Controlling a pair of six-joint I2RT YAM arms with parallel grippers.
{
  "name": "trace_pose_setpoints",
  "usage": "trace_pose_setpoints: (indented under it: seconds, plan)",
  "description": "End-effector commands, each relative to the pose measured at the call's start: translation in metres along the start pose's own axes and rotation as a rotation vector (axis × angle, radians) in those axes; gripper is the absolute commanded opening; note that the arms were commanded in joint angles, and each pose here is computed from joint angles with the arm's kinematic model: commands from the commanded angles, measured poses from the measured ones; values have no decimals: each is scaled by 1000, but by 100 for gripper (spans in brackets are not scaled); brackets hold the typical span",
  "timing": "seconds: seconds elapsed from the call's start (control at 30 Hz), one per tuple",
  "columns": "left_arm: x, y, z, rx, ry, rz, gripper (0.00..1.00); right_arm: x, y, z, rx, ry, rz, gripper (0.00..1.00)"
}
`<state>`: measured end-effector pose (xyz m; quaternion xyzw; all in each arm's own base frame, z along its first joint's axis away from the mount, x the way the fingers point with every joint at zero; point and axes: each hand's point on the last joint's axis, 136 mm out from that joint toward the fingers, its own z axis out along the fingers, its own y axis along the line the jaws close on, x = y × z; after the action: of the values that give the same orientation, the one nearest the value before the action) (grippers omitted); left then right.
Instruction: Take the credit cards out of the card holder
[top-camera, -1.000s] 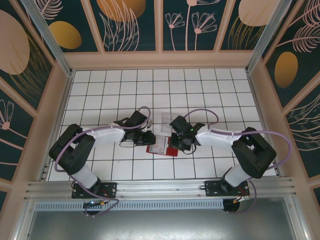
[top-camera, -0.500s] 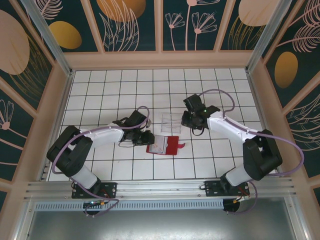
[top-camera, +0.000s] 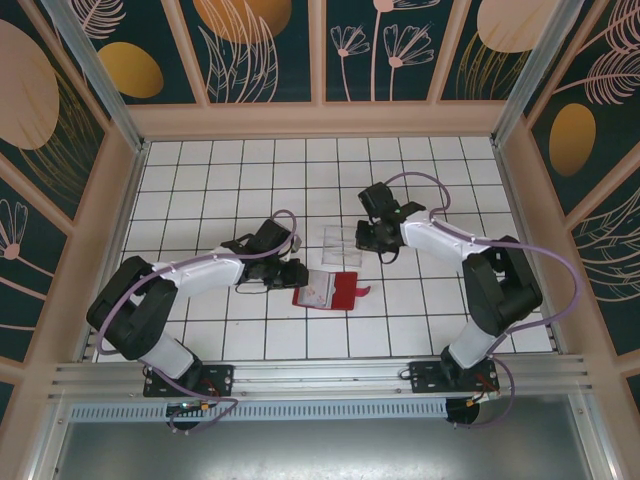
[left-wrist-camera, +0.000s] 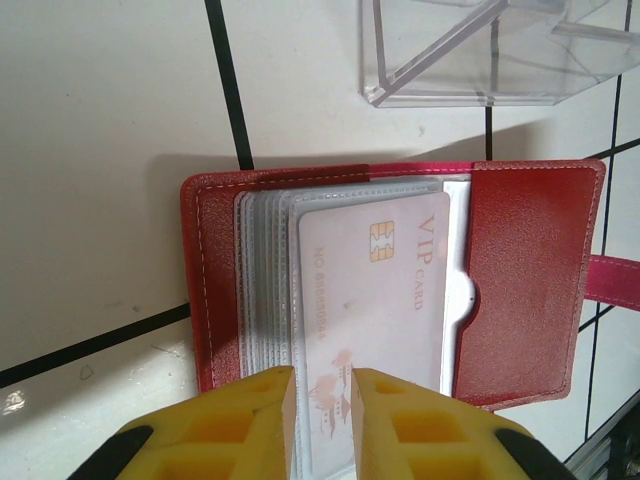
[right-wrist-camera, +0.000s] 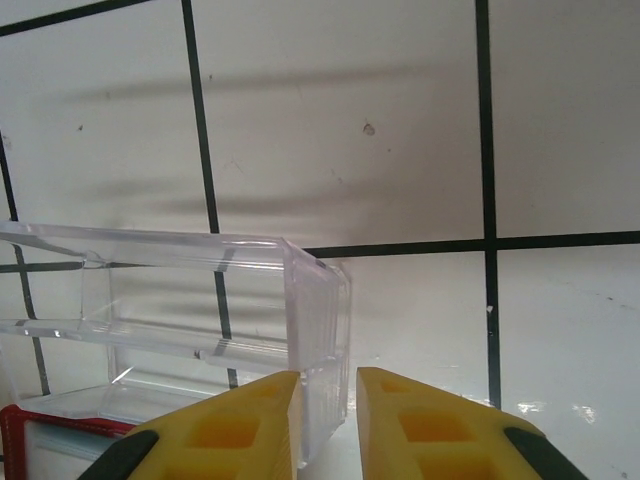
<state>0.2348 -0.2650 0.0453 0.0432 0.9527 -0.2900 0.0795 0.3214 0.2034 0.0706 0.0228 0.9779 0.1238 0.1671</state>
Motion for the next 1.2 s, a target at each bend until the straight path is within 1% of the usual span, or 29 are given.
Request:
trace_pose_setpoints:
  seconds: [0.0, 0.23, 0.63, 0.77, 0.9, 1.03, 1.17]
  plan:
    - [2, -1, -7, -9, -11, 5, 23, -1, 8, 5, -11, 10, -38, 21]
    - [7, 9, -6, -41, -13, -14, 23, -3, 21, 15, -2, 13, -74, 18]
    - [19, 23, -8, -68, -19, -48, 24, -18, 65, 19, -45, 5, -118, 16]
    - [21, 20, -5, -38, -12, -59, 24, -22, 77, 8, -65, -9, -119, 17]
    - [24, 18, -3, -17, 3, -58, 25, -26, 77, -13, -20, -53, -110, 21]
    - [25, 12, 0, 20, 17, -59, 25, -13, 84, -31, -31, -55, -96, 22]
    - [27, 11, 4, 28, 37, -66, 25, 14, 101, -38, -126, -19, -93, 22]
